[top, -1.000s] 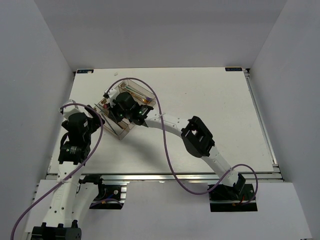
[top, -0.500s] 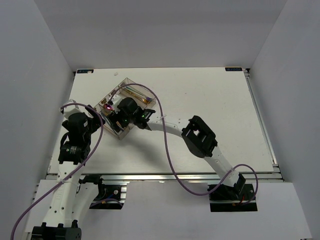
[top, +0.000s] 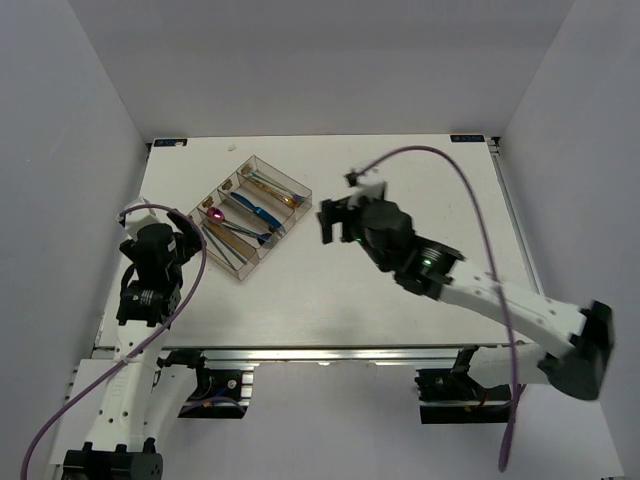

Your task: Sort the eating utensils into containers

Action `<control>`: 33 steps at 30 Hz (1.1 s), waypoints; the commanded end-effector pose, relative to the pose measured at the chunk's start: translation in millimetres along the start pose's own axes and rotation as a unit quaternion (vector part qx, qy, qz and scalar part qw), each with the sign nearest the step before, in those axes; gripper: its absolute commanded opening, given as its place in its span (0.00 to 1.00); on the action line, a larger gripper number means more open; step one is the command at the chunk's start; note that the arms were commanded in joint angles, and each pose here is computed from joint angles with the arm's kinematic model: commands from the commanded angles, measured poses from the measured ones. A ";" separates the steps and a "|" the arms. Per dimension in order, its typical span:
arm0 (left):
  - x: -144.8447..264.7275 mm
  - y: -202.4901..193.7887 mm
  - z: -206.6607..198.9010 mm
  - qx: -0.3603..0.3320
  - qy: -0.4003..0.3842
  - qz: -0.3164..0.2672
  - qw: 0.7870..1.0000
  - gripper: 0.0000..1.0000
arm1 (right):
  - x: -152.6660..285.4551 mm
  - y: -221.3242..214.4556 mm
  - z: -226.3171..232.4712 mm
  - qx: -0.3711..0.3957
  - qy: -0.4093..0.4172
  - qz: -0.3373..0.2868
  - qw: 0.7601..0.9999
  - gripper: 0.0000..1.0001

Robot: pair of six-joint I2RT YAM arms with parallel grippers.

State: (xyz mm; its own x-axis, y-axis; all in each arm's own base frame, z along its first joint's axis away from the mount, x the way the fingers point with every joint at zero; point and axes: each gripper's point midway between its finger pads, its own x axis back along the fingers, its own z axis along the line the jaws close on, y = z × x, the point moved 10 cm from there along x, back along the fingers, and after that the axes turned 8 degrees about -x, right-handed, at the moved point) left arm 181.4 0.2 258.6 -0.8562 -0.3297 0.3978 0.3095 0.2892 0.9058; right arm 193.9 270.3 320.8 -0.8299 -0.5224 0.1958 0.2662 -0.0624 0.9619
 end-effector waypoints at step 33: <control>99.4 36.1 26.5 -0.050 -0.079 -0.141 0.986 0.98 | 200.1 -42.0 -142.1 -0.068 -0.247 -0.007 0.966 0.89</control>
State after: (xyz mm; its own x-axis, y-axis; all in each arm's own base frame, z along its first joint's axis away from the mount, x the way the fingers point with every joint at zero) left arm 94.3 0.9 327.4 -0.9705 -0.2263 0.0835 0.0542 0.1330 0.9896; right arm 82.6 43.8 291.8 -0.9529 -0.0632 0.2966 0.3033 -0.1933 0.9331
